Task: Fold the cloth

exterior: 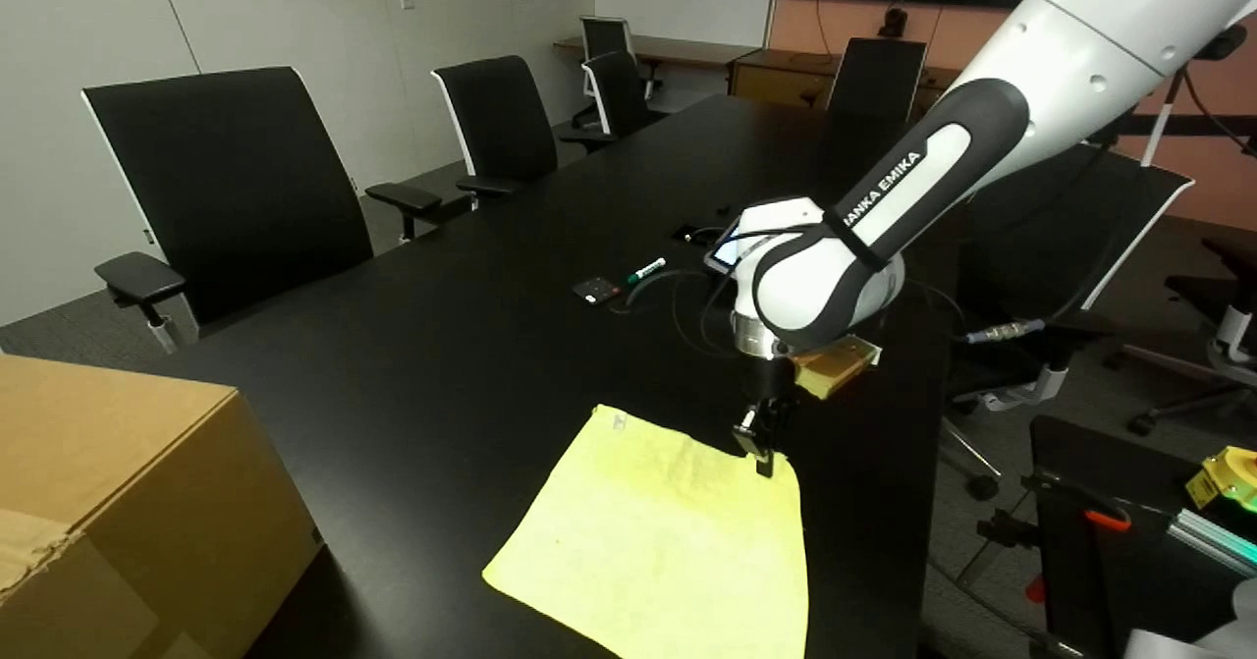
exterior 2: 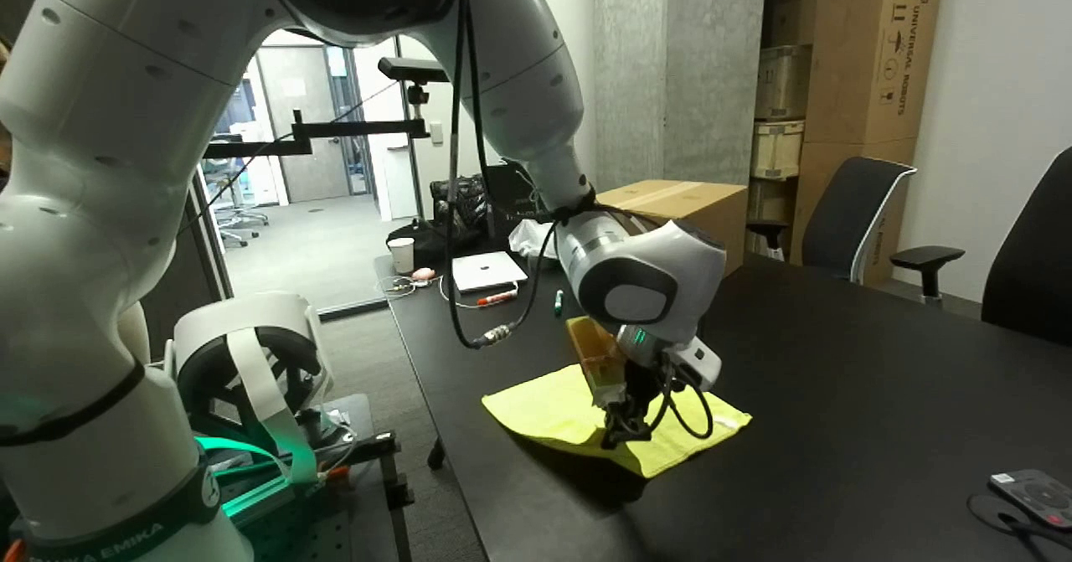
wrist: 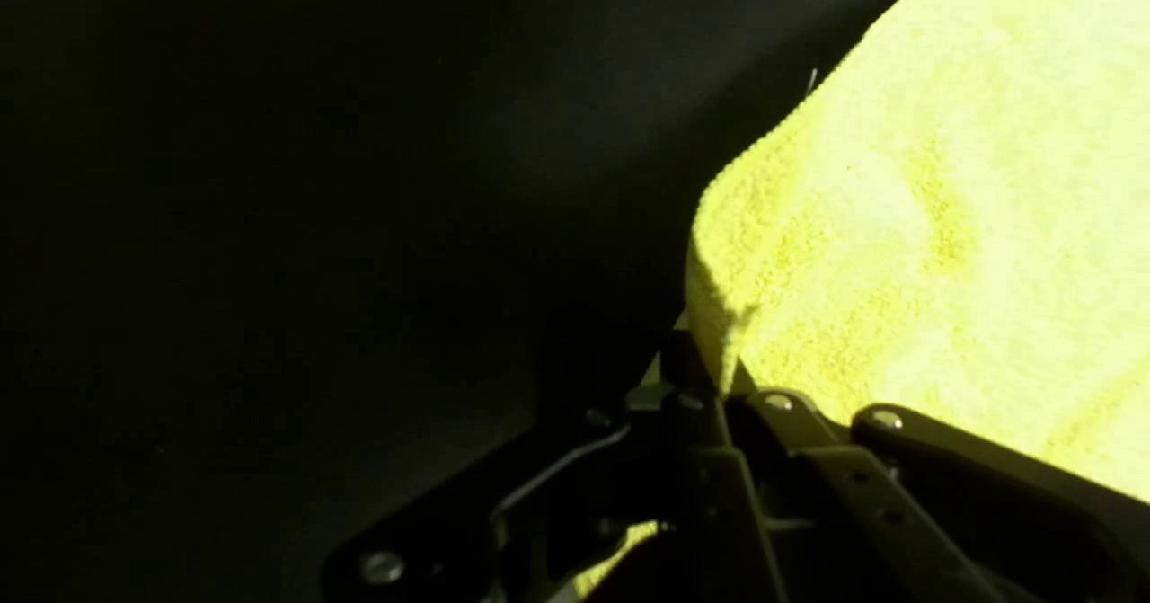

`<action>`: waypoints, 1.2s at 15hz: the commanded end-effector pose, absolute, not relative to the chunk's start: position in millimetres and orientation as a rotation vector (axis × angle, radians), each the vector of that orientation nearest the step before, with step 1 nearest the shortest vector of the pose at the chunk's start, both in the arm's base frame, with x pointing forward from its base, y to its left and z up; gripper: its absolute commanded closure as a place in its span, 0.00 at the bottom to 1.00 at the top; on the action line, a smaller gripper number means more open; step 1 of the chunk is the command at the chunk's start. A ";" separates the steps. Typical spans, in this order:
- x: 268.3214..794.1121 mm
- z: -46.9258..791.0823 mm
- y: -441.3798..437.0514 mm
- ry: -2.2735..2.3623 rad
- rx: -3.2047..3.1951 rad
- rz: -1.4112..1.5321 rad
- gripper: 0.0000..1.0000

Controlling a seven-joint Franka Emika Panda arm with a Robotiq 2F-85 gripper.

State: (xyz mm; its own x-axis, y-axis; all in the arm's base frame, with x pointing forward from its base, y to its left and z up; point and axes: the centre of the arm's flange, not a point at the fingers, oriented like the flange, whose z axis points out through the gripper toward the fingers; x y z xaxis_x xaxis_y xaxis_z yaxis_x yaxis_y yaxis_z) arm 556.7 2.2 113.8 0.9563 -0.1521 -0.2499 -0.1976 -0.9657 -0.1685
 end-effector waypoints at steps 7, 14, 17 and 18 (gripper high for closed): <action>659.8 167.4 46.9 0.081 -3.049 0.591 0.99; 713.1 172.6 85.4 0.092 -3.100 0.666 0.99; 737.0 170.6 80.9 0.245 -3.120 0.582 0.99; 742.7 169.5 78.1 0.304 -3.121 0.561 0.99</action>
